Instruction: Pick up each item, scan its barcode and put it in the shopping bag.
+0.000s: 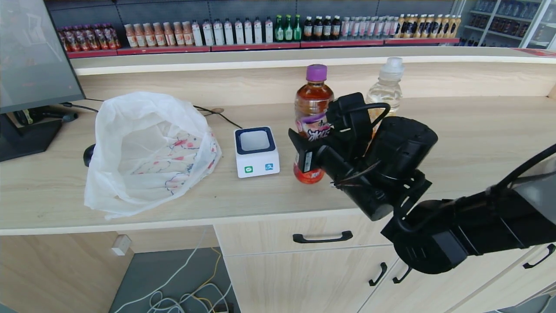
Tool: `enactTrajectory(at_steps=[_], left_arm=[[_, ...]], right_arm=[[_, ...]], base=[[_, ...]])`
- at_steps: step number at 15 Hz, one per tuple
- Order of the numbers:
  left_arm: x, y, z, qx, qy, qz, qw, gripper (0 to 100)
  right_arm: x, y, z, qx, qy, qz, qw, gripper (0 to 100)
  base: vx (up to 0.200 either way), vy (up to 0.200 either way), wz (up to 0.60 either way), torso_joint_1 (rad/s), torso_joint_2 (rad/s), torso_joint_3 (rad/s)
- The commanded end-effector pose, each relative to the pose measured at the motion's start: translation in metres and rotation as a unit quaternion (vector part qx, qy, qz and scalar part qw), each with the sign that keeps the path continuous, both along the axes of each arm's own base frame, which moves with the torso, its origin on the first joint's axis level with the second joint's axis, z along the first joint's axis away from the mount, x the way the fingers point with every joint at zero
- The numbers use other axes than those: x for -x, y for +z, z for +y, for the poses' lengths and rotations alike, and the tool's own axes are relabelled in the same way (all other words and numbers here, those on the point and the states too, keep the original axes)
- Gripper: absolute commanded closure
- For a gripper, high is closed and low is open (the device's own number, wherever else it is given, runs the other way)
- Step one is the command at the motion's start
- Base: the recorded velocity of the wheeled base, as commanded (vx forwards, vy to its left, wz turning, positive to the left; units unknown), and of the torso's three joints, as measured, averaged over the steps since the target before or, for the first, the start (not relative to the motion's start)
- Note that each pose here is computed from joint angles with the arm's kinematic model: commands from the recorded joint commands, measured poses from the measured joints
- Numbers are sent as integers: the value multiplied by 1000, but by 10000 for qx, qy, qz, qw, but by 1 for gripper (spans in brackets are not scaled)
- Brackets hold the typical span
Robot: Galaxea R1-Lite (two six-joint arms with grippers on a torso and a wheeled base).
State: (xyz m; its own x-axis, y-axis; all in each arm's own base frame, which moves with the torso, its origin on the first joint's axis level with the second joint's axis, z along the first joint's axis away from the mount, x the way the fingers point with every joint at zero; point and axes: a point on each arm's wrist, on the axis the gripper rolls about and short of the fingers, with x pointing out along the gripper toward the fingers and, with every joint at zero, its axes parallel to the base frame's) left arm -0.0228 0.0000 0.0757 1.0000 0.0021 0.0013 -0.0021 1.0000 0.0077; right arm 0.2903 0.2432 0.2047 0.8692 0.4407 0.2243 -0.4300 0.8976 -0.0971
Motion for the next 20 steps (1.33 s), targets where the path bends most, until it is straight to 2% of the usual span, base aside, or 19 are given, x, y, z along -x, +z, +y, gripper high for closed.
enactTrajectory(at_steps=[1, 4, 6, 11, 14, 17, 20], left_arm=[[0, 0, 0, 0, 5, -1, 10000, 0], [0, 0, 0, 0, 5, -9, 10000, 0], [0, 0, 0, 0, 5, -1, 10000, 0], [0, 0, 0, 0, -3, -1, 10000, 0], [0, 0, 0, 0, 5, -1, 10000, 0], [0, 0, 0, -8, 5, -9, 10000, 0], [0, 0, 0, -8, 5, -9, 10000, 0]], right_arm=[[52, 17, -16, -2, 276, -40, 9996, 100], [88, 14, -27, 204, 527, 12, 9984, 100], [106, 13, -23, 308, 784, -13, 9964, 100], [132, 8, -19, 352, 930, 95, 9950, 100], [142, 3, -35, 381, 957, 187, 9945, 100], [143, -11, -63, 124, 798, 593, 9950, 100], [149, -14, -82, -140, 1367, 700, 9880, 100]], base=[[0, 0, 0, 0, 0, 0], [0, 0, 0, 0, 0, 0], [0, 0, 0, 0, 0, 0], [0, 0, 0, 0, 0, 0], [0, 0, 0, 0, 0, 0], [0, 0, 0, 0, 0, 0], [0, 0, 0, 0, 0, 0]])
